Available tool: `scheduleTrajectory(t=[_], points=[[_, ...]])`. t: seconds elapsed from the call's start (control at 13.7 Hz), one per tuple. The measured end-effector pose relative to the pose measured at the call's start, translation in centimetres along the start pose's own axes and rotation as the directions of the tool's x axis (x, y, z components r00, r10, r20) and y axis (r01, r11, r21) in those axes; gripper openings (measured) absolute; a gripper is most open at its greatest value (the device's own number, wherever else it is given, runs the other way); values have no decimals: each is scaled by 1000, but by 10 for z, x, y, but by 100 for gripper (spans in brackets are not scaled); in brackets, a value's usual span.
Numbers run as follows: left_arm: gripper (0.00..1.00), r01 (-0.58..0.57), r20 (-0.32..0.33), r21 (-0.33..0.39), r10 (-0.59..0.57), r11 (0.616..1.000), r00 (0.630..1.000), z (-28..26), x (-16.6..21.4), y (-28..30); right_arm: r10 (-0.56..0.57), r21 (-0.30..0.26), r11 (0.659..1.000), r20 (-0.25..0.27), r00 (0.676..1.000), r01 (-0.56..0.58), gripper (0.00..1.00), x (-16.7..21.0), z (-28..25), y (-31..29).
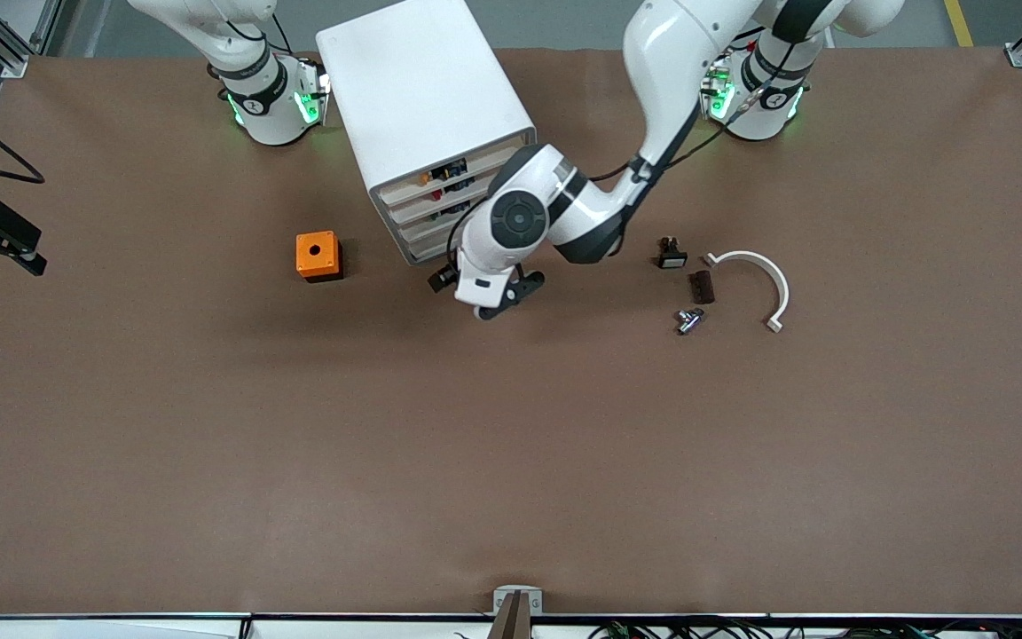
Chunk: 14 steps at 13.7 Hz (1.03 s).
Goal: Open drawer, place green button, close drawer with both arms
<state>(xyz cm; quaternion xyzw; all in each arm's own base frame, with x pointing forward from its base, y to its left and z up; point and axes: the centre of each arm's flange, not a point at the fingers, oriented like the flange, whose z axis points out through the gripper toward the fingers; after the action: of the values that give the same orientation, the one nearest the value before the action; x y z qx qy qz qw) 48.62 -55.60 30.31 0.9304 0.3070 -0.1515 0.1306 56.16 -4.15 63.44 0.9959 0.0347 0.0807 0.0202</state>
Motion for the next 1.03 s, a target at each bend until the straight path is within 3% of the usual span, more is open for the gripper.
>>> scheduleTrajectory(t=[0.15, 0.29, 0.59, 1.03], points=[[100, 0, -22, -70, -1, 998, 1000, -64, 24, 3, 0, 0, 1000, 0, 1000, 0, 100, 0, 0, 0], [100, -44, -63, -77, 39, 996, 997, -124, 39, -4, 0, 0, 1000, 0, 1000, 0, 100, 0, 0, 0], [100, -161, -110, 28, 163, 987, 980, -207, 67, -39, 1, 0, 1000, 0, 1000, -1, 100, 0, 0, 0], [100, -374, -77, 152, 388, 915, 918, -324, 126, -120, 1, 0, 1000, 0, 1000, -1, 100, 0, 0, 0]])
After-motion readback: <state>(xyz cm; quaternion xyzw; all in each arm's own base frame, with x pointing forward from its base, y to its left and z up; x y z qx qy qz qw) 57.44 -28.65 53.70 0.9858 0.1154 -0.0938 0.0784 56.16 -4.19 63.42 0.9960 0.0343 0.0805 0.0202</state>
